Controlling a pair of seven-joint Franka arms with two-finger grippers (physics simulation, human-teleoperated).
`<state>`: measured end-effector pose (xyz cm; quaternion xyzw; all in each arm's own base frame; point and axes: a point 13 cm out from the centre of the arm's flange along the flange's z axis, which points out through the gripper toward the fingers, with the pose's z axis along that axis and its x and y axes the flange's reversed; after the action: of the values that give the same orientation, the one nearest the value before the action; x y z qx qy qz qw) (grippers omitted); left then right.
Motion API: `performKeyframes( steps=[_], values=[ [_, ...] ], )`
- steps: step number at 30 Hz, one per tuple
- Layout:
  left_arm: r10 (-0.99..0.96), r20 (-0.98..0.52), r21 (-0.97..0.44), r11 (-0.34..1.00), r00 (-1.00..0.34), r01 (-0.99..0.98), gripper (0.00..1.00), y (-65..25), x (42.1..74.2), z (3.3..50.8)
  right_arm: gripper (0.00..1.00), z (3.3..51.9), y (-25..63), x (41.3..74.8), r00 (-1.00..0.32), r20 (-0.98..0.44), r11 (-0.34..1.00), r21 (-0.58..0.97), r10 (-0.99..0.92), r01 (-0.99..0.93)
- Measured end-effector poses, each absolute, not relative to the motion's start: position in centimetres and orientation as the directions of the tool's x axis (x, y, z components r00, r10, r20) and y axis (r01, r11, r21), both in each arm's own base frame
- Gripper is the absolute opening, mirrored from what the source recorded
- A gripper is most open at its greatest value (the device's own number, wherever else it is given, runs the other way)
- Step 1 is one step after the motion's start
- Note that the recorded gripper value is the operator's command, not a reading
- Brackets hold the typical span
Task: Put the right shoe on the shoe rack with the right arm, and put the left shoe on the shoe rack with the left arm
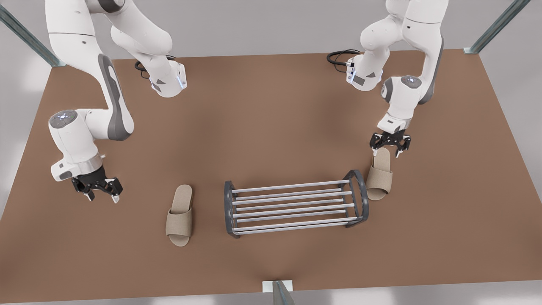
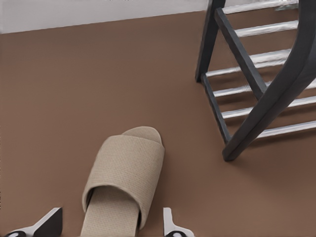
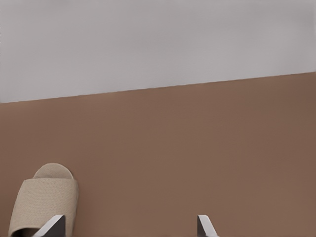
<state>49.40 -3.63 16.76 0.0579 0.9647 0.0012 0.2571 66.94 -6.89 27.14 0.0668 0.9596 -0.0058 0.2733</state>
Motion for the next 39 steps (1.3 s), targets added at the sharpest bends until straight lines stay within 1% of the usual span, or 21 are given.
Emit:
performKeyframes(
  steps=[1,4,7,8,12,15,20,23,26,29,34,39],
  values=[
    [0.107,-0.503,0.026,0.994,-0.858,0.109,0.99,-2.7,49.7,16.0,1.00,26.3,-8.1,67.4,-0.811,-0.567,0.988,0.039,0.143,0.148],
    [0.114,-0.533,0.031,0.993,-0.838,0.115,0.99,0.6,50.7,15.2,1.00,28.2,-7.1,68.7,-0.710,-0.692,0.991,0.060,0.131,0.123],
    [0.180,-0.554,0.041,0.981,-0.813,0.189,0.99,0.0,51.3,14.6,1.00,26.8,-3.7,69.8,-0.669,-0.732,0.992,0.101,0.127,0.077],
    [0.200,-0.558,0.039,0.976,-0.805,0.216,0.99,-0.6,51.5,14.4,1.00,26.5,-2.3,69.1,-0.665,-0.737,0.992,0.107,0.119,0.059],
    [0.222,-0.564,0.022,0.967,-0.795,0.254,0.99,-0.7,52.0,13.0,1.00,25.3,2.6,64.5,-0.673,-0.736,0.994,0.109,0.075,-0.008],
    [0.213,-0.557,0.007,0.968,-0.803,0.251,0.99,0.3,51.6,11.8,1.00,24.1,4.4,63.1,-0.680,-0.730,0.993,0.118,0.065,-0.032],
    [0.206,-0.541,-0.019,0.966,-0.815,0.257,0.99,1.3,51.0,9.6,1.00,20.7,5.5,62.9,-0.708,-0.701,0.988,0.153,0.084,-0.034],
    [0.198,-0.543,-0.031,0.966,-0.816,0.256,0.99,1.9,51.8,8.7,1.00,19.3,9.4,62.6,-0.722,-0.690,0.982,0.170,0.058,-0.084],
    [0.198,-0.549,-0.041,0.964,-0.812,0.262,0.99,2.0,52.7,8.1,1.00,17.9,10.7,62.5,-0.735,-0.676,0.978,0.185,0.056,-0.095],
    [0.205,-0.552,-0.037,0.962,-0.808,0.269,0.99,2.5,53.1,7.7,1.00,16.5,10.3,62.6,-0.747,-0.661,0.978,0.195,0.071,-0.080],
    [0.216,-0.552,-0.043,0.957,-0.805,0.286,0.99,2.2,53.5,6.9,1.00,14.1,9.9,64.1,-0.758,-0.644,0.974,0.221,0.104,-0.055],
    [0.214,-0.552,-0.057,0.955,-0.806,0.292,0.99,1.9,53.8,6.1,1.00,12.2,8.2,64.1,-0.770,-0.626,0.975,0.219,0.120,-0.025]
  ],
)
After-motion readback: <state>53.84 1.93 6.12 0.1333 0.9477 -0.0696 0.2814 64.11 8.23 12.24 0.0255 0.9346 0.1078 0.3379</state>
